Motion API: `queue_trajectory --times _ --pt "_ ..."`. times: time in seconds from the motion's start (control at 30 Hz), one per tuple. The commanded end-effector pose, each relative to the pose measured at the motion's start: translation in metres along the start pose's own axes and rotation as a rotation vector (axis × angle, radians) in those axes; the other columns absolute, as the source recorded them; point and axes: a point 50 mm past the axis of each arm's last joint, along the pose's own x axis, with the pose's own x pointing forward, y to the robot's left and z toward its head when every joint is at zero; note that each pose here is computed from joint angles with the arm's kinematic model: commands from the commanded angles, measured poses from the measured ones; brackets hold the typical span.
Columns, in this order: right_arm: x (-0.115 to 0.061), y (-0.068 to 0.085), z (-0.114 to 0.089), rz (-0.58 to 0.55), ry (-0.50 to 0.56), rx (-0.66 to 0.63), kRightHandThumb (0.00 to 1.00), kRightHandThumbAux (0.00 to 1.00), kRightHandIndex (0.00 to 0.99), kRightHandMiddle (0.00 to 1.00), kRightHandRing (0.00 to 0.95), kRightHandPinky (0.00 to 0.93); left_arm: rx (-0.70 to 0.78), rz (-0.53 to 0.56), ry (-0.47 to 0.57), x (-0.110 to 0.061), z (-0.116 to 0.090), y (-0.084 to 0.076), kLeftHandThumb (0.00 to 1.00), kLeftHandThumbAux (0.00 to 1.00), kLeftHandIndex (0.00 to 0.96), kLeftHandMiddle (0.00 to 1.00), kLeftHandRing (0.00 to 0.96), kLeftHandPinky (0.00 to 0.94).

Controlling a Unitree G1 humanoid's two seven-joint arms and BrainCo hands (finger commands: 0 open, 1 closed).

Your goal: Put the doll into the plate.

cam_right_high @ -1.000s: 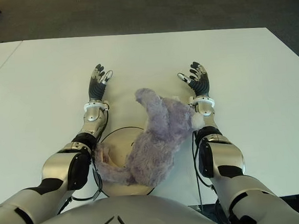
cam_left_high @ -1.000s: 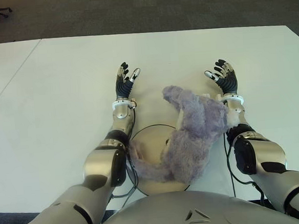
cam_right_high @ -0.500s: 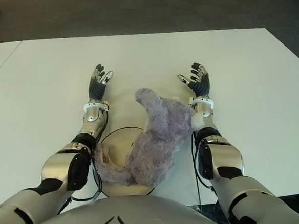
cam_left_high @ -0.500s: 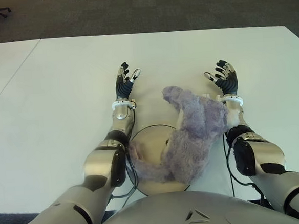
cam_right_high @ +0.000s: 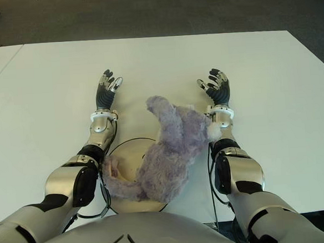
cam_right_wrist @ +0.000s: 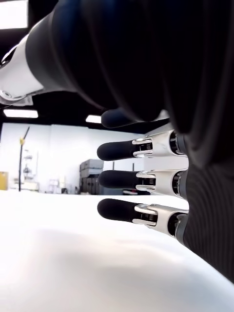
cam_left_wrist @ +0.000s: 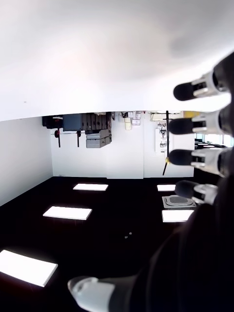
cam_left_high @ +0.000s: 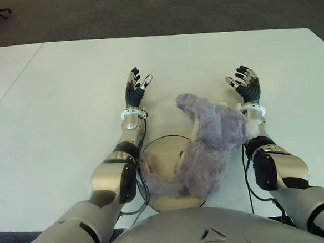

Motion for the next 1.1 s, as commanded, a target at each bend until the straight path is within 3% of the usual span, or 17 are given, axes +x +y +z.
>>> queue_trajectory --times 0.03,0.73,1.1 --pt "-0.0851 -0.0073 -0.0934 -0.041 0.429 0.066 0.233 0.808 0.467 0.595 0.615 0.617 0.012 0.043 0.458 -0.0785 -0.0961 0.0224 0.0 0.515 0.024 0.098 0.087 0.054" --pt "-0.0843 -0.0069 -0.0943 -0.077 0.447 0.157 0.262 0.791 0.496 0.626 0.627 0.61 0.018 0.039 0.463 -0.0779 -0.0959 0.0198 0.0 0.499 0.014 0.102 0.093 0.06" --pt "-0.0832 -0.0073 -0.0939 -0.074 0.449 0.144 0.249 0.787 0.504 0.644 0.642 0.614 0.017 0.035 0.462 -0.0778 -0.0958 0.019 0.0 0.502 0.016 0.097 0.086 0.062"
